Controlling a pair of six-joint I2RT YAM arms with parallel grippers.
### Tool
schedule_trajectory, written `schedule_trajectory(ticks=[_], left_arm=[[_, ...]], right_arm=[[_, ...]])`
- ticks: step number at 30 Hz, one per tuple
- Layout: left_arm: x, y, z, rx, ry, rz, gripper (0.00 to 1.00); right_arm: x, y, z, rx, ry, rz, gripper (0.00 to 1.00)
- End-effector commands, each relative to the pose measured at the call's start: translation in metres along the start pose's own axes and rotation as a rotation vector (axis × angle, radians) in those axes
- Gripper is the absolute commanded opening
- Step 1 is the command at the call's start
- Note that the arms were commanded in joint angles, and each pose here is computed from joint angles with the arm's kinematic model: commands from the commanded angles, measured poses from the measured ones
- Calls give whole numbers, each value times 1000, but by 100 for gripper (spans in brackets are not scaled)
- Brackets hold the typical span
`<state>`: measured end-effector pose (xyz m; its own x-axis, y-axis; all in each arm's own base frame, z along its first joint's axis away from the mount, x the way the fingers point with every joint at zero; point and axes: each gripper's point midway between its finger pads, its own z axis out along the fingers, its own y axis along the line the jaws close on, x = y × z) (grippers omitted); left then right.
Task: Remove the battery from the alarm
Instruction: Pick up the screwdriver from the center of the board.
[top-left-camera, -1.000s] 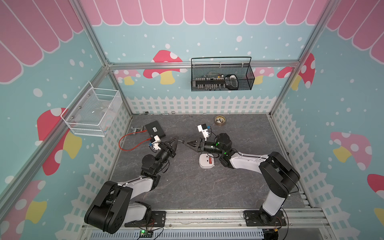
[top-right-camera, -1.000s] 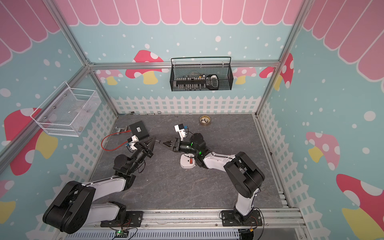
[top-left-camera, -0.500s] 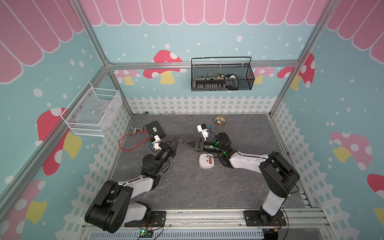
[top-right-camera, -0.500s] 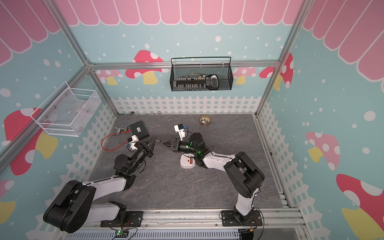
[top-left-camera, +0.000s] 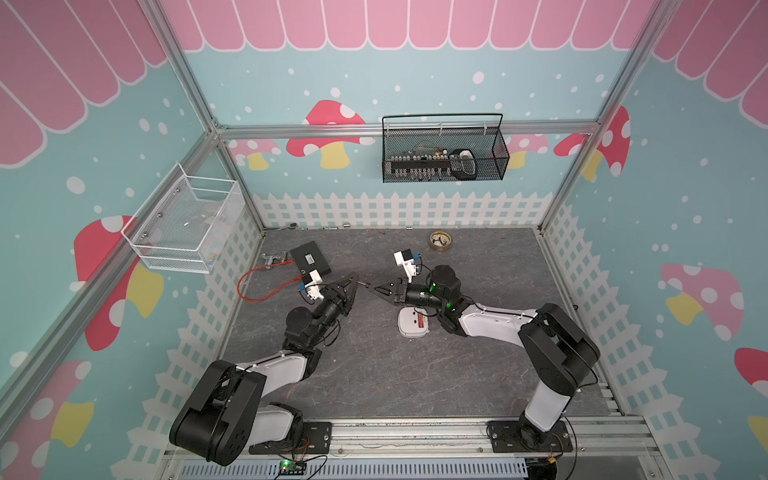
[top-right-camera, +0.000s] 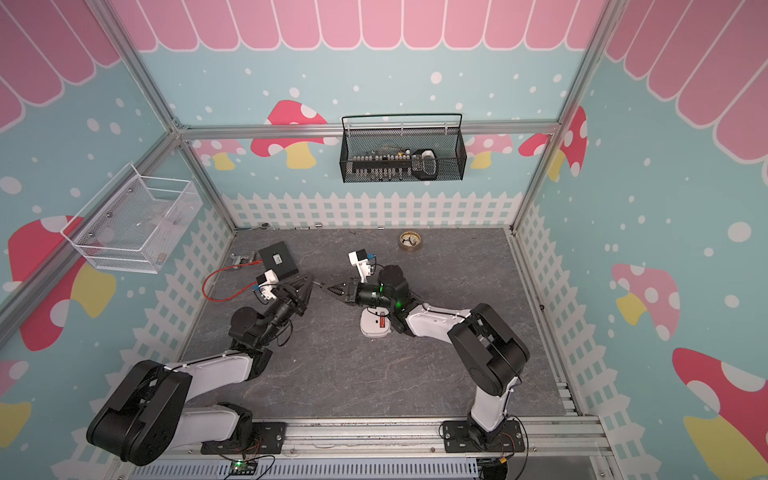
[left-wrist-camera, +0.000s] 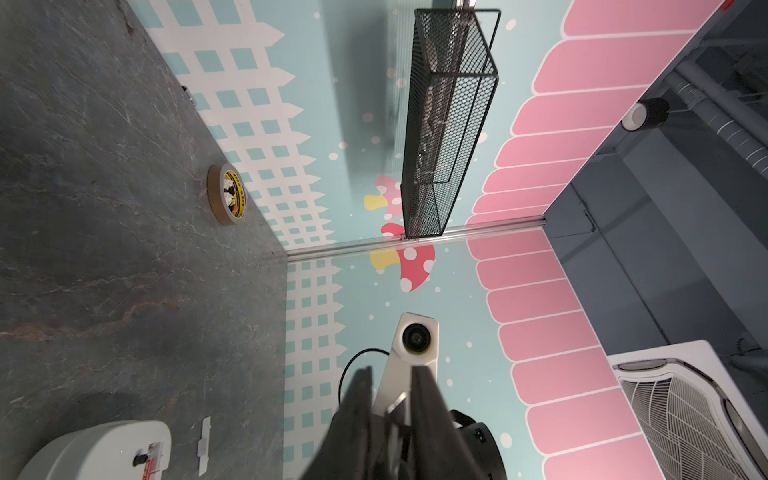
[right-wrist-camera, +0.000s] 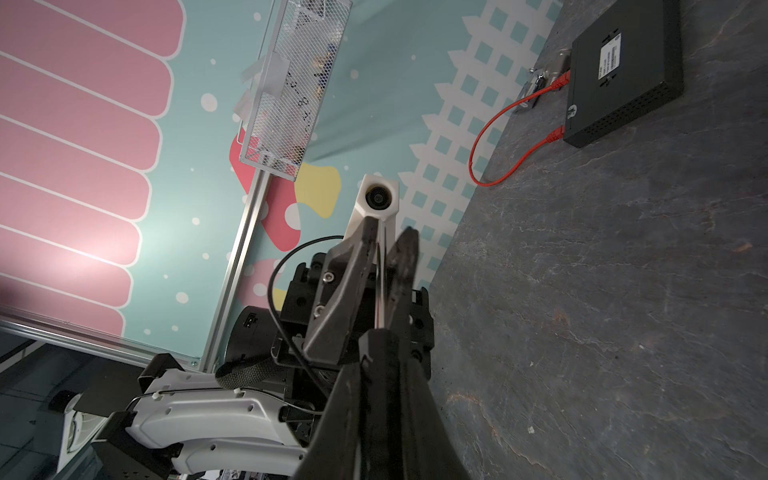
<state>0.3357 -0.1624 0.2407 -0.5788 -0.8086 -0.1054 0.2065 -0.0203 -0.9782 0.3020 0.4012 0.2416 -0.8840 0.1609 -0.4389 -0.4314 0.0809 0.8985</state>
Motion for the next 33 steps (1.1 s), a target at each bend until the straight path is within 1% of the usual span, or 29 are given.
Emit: schedule_trajectory(ticks=[1, 2, 3, 4, 6, 9, 11, 12, 13, 14, 15, 16, 19, 20, 22, 26, 30, 33], left_arm=[[14, -24, 9, 18, 98, 111, 70], [13, -28, 10, 7, 97, 146, 79], [10, -36, 11, 0, 90, 190, 84], [7, -47, 11, -3, 82, 235, 87], [1, -65, 10, -18, 64, 310, 97], [-6, -85, 9, -96, 68, 437, 99], [-1, -81, 13, -212, 128, 518, 99], [6, -71, 17, -281, 175, 559, 99], [13, -45, 18, -413, 224, 592, 99], [19, -24, 19, -516, 257, 629, 99], [37, 3, 20, -607, 335, 647, 99], [52, 32, 18, -682, 410, 640, 99], [78, 93, 8, -850, 497, 669, 99], [85, 108, 5, -886, 516, 670, 99], [94, 124, 6, -928, 544, 693, 99], [104, 145, 10, -1024, 579, 748, 99], [121, 158, 18, -1038, 631, 761, 99], [134, 160, 29, -1029, 650, 774, 99]], right_arm=[[-10, 24, -10, 27, -32, -120, 0], [-14, 24, -15, 60, -45, -137, 0], [-16, 23, -21, 91, -59, -153, 0], [-22, 22, -30, 138, -81, -164, 0], [-32, 18, -47, 229, -132, -181, 0], [-56, 10, -90, 405, -250, -181, 0], [-74, 6, -130, 550, -343, -199, 0], [-81, 6, -146, 611, -380, -209, 0], [-88, 7, -165, 674, -411, -220, 0], [-94, 10, -178, 719, -433, -233, 0], [-99, 12, -192, 765, -454, -250, 0], [-103, 18, -203, 795, -475, -270, 0], [-112, 30, -226, 865, -511, -307, 0], [-114, 35, -231, 876, -522, -316, 0], [-117, 40, -239, 900, -530, -332, 0], [-120, 47, -244, 901, -533, -351, 0], [-119, 46, -245, 892, -526, -354, 0], [-116, 43, -245, 889, -517, -351, 0]])
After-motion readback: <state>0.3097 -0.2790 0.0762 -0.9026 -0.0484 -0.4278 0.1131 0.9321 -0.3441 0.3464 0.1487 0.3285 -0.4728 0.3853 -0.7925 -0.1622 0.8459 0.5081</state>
